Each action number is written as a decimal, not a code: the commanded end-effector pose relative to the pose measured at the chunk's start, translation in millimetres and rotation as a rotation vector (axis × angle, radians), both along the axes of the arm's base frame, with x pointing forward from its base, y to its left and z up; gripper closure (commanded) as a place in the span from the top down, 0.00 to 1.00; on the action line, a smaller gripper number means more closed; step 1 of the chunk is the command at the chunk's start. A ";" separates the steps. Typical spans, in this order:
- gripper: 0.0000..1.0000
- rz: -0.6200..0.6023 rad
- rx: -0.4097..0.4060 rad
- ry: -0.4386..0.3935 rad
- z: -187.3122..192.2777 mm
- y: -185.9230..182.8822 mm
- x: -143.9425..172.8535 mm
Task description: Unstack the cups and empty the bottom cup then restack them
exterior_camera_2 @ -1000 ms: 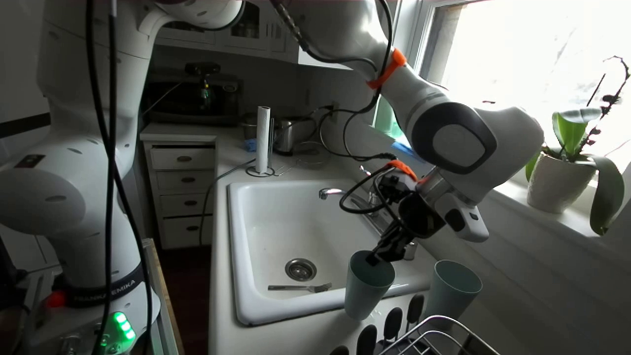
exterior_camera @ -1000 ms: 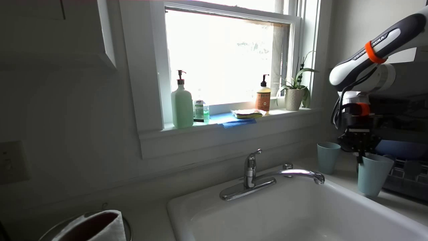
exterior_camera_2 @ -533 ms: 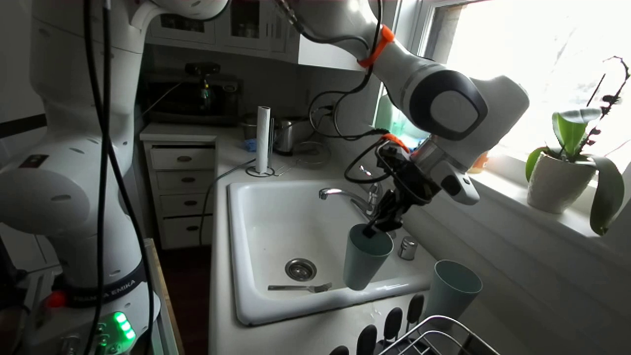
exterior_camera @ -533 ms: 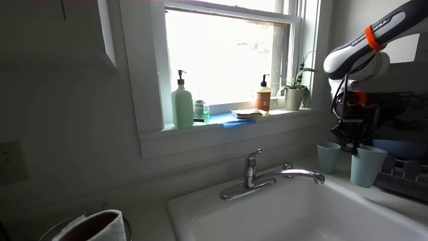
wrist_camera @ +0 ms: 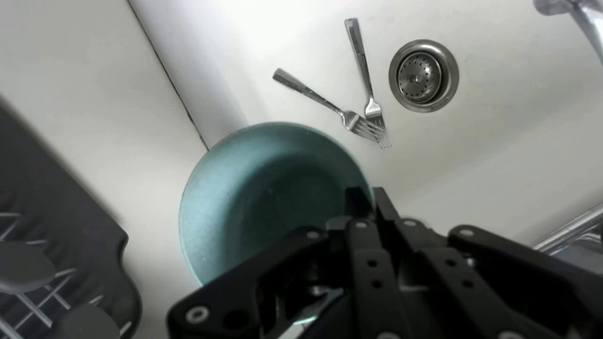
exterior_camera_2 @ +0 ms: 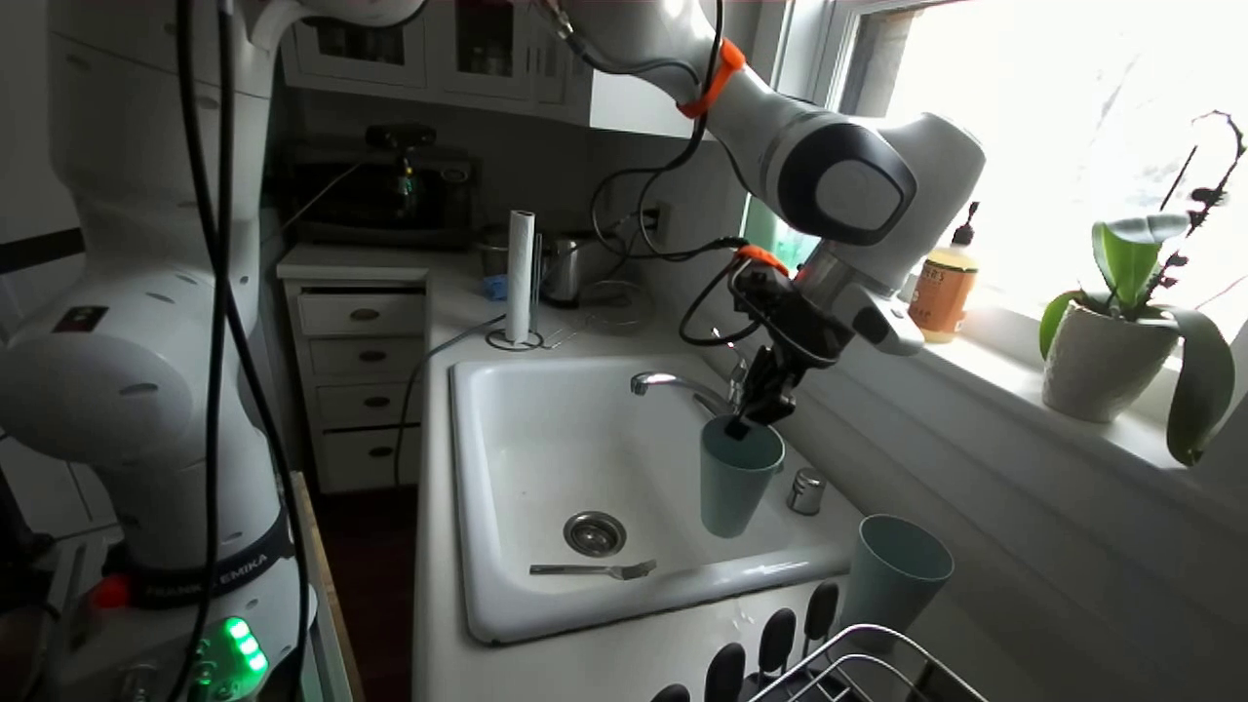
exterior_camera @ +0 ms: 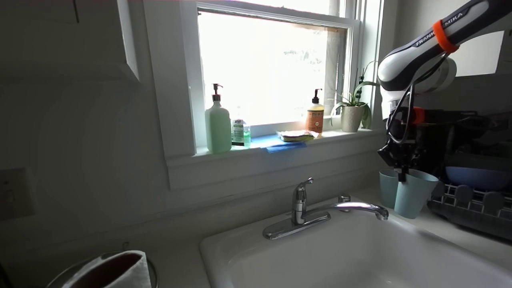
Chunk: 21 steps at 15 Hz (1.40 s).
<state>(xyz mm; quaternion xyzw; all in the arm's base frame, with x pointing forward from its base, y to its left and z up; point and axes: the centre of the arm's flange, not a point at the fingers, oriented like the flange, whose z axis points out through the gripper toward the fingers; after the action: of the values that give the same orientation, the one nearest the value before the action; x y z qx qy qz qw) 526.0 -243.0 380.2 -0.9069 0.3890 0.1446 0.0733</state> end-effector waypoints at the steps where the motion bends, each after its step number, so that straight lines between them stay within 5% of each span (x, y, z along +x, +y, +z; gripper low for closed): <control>1: 0.05 -0.005 0.001 0.002 -1.4 -3.2 -1.4; 3: 0.01 -0.008 0.001 0.003 -1.7 -5.1 -2.2; 11: 0.01 0.167 -0.161 -0.049 -5.7 104.9 -8.7; 21: 0.01 0.183 -0.505 -0.330 -21.3 176.5 -22.6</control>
<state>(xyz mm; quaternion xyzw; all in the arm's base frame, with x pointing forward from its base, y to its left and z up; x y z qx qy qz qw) 529.4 -80.4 355.3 -0.9490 0.3024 -0.0425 -0.0781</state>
